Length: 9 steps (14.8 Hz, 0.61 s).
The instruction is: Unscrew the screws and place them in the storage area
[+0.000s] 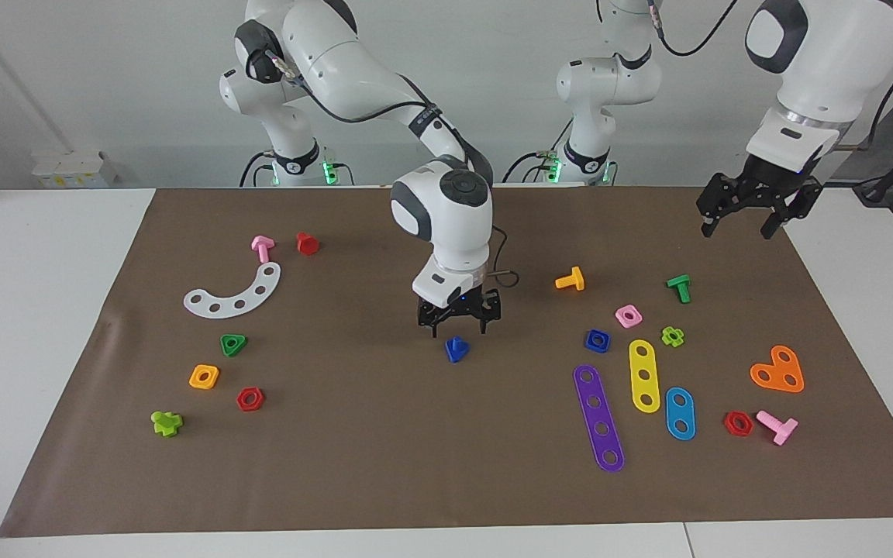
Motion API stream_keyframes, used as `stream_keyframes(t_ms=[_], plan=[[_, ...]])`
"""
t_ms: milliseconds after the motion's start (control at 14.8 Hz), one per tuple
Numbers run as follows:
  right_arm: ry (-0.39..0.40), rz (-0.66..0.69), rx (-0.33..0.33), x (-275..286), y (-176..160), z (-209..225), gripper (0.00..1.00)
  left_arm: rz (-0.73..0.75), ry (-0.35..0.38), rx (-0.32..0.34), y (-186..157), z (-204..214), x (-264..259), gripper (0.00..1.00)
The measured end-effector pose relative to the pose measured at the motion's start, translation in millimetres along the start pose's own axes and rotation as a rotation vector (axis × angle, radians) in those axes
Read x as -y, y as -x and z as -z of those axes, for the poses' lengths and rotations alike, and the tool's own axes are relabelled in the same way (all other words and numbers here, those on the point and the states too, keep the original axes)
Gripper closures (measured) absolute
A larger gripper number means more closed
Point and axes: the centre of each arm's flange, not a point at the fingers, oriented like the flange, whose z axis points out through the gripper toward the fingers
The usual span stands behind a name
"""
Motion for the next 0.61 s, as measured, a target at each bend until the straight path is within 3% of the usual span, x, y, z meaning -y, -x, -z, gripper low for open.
stream_keyframes(t_ms=[135, 270, 337, 472, 606], plan=[[-0.004, 0.003, -0.019, 2.2, -1.5, -4.3, 0.00, -0.002, 0.003, 0.027, 5.8, 22.0, -1.9, 0.00], [-0.002, -0.001, -0.026, -1.7, -4.6, -4.6, 0.11, -0.001, 0.005, 0.046, 7.0, 35.7, -1.5, 0.00], [0.001, -0.004, -0.026, -4.1, -5.7, -6.1, 0.11, 0.003, 0.006, 0.062, 7.3, 37.3, 0.9, 0.00], [0.009, -0.011, -0.019, -9.9, -7.4, -11.9, 0.23, 0.024, 0.020, 0.091, 6.3, 35.7, 11.3, 0.00], [0.011, -0.011, -0.015, -10.3, -6.5, -16.6, 0.27, 0.040, 0.025, 0.092, 6.5, 38.9, 20.0, 0.00]])
